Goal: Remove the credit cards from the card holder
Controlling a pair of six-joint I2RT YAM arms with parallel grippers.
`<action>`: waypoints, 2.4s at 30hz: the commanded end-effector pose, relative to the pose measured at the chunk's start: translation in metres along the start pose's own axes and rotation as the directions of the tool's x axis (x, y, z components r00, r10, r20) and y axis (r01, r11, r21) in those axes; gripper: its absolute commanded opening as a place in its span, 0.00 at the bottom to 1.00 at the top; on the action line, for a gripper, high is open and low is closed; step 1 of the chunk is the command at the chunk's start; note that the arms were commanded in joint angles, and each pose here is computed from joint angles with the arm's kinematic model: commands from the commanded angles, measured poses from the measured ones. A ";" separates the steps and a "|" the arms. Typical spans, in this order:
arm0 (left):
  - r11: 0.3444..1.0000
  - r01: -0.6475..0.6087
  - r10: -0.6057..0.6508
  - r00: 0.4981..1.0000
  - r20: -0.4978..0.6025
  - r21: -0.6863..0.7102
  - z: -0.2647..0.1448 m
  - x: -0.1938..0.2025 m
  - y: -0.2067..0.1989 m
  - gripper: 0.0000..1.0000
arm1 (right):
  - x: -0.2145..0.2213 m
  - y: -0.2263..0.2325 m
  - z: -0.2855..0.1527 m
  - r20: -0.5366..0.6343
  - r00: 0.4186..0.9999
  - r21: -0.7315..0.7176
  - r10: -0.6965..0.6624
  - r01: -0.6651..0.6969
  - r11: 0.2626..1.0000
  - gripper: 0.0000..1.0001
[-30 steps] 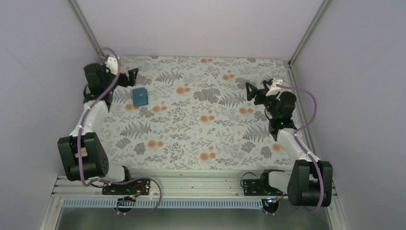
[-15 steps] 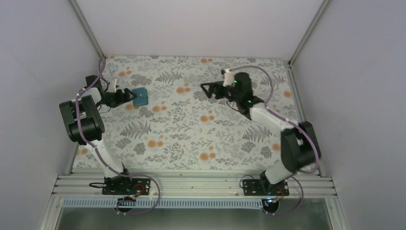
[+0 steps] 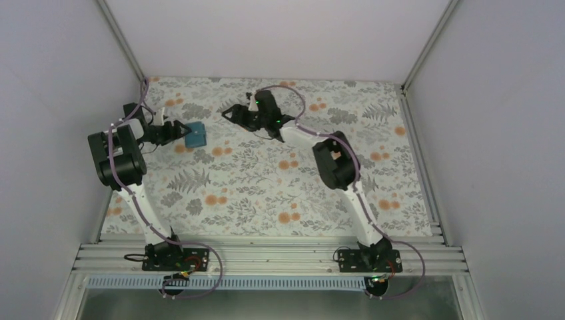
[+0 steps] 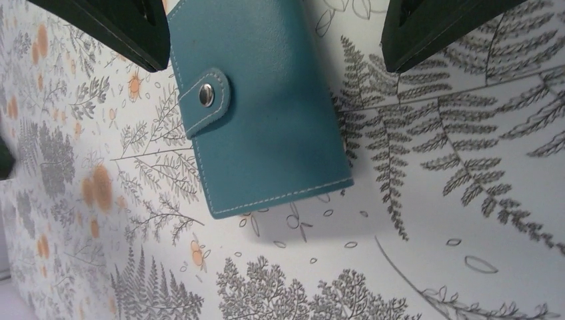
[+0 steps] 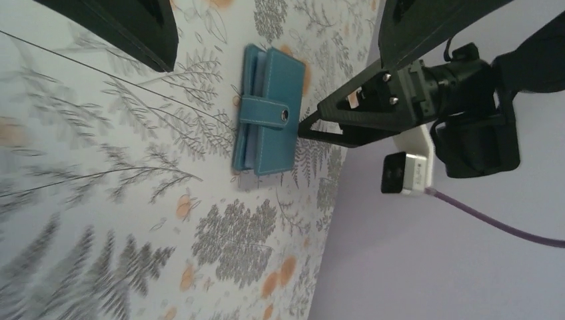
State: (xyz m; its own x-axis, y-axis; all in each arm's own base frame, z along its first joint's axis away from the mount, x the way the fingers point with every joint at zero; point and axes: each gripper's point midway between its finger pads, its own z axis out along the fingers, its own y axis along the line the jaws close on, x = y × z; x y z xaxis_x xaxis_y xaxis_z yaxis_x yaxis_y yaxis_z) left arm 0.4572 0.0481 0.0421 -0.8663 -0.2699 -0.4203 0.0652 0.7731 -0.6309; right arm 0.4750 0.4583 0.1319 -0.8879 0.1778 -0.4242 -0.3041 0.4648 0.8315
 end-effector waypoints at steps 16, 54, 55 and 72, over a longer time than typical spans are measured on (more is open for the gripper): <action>0.989 0.075 -0.063 0.993 -0.099 0.126 0.031 0.045 -0.001 0.65 | 0.112 -0.049 0.142 -0.134 0.821 0.048 0.555 -0.554 0.831 0.51; 0.779 -0.624 0.625 0.767 0.146 -0.059 -0.147 0.022 -0.262 0.02 | -0.020 0.141 -0.221 0.243 0.850 0.269 -0.467 0.403 0.875 0.52; 0.776 -0.626 0.629 0.763 0.148 -0.069 -0.158 0.025 -0.271 0.02 | -0.018 0.145 -0.235 0.260 0.841 0.282 -0.475 0.404 0.870 0.52; 0.809 -0.479 0.580 0.744 0.333 -0.340 -0.250 0.057 -0.286 0.03 | 0.095 0.313 -0.175 0.264 0.740 0.283 -0.619 0.554 0.783 0.38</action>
State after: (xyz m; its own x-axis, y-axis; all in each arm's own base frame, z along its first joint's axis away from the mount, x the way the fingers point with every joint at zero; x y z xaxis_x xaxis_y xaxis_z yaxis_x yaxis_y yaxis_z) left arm 0.2704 -0.0498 0.3621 -0.4503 0.0891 -0.8884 0.3408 0.9368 -0.0788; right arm 0.2523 0.4276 0.4340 -0.4091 0.1771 -0.8951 -0.6374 0.6465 0.4192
